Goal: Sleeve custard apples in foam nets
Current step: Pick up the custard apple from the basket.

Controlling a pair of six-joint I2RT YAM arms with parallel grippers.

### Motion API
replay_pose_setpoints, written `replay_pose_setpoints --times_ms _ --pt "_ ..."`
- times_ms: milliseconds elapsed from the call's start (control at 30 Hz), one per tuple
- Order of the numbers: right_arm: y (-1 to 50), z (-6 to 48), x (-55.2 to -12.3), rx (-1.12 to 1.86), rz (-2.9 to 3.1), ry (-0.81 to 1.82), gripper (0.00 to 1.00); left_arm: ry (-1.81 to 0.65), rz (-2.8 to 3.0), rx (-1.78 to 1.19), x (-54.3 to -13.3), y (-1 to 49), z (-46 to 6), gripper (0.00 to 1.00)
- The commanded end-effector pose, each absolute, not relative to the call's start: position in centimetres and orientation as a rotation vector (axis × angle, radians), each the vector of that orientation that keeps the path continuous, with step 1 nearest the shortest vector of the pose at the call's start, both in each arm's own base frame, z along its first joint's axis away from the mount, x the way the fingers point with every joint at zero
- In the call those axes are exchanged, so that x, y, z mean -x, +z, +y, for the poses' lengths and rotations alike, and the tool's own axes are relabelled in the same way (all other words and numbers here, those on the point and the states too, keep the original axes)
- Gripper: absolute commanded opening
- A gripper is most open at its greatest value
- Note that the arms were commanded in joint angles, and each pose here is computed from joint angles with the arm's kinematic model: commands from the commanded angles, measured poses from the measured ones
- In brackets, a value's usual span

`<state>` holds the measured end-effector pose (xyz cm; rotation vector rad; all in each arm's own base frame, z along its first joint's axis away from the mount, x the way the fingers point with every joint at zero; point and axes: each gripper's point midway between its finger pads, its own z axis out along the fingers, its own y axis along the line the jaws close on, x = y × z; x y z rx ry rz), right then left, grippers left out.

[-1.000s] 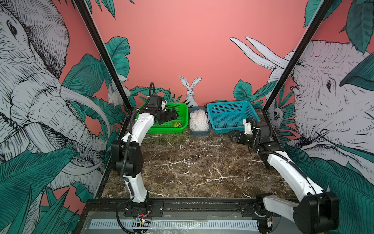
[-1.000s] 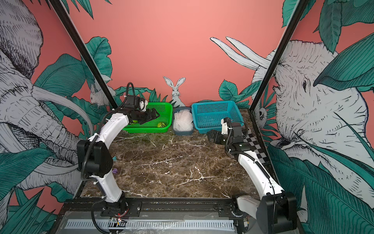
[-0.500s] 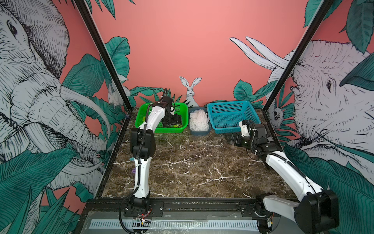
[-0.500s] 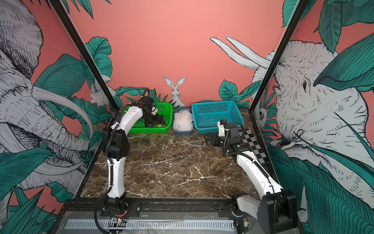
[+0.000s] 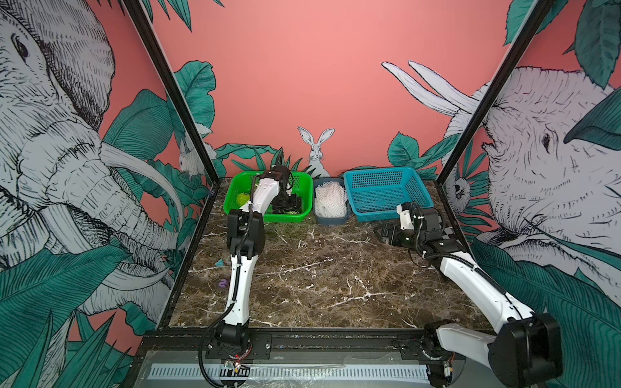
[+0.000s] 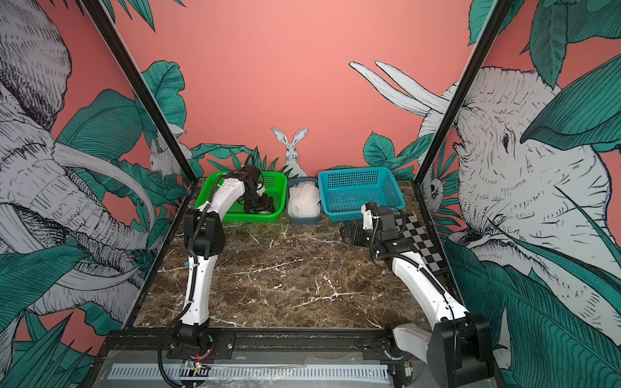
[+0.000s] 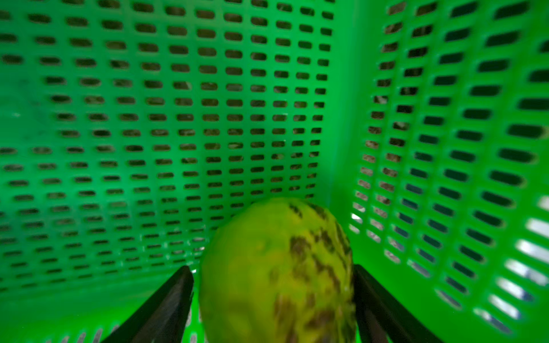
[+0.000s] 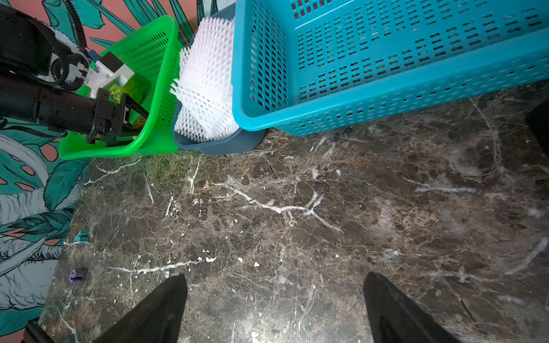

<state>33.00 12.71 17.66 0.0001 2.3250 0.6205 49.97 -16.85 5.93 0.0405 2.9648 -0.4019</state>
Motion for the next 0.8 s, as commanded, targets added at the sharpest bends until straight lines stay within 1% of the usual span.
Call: replay_pose_setpoints --times_ms 0,133,200,467,600,767 --pt "17.8 12.5 -32.8 -0.002 2.308 0.602 0.95 -0.403 2.978 -0.048 -49.5 6.8 -17.1 0.77" --pt "17.7 12.5 -32.7 -0.009 2.307 0.606 0.94 -0.404 2.955 -0.060 -49.6 7.9 -17.1 0.67" --pt "17.5 12.5 -32.7 -0.014 2.307 0.610 0.94 -0.400 2.928 -0.065 -49.8 9.0 -17.0 0.65" --pt "18.1 13.1 -32.9 -0.001 2.290 0.637 0.94 -0.427 2.787 -0.103 -49.4 16.2 -17.1 0.64" --pt "18.5 13.8 -33.0 0.020 2.285 0.649 0.94 -0.464 2.710 -0.135 -48.2 19.8 -17.7 0.64" --pt "19.0 14.3 -33.0 0.042 2.273 0.655 0.94 -0.513 2.653 -0.182 -45.7 22.6 -18.6 0.64"
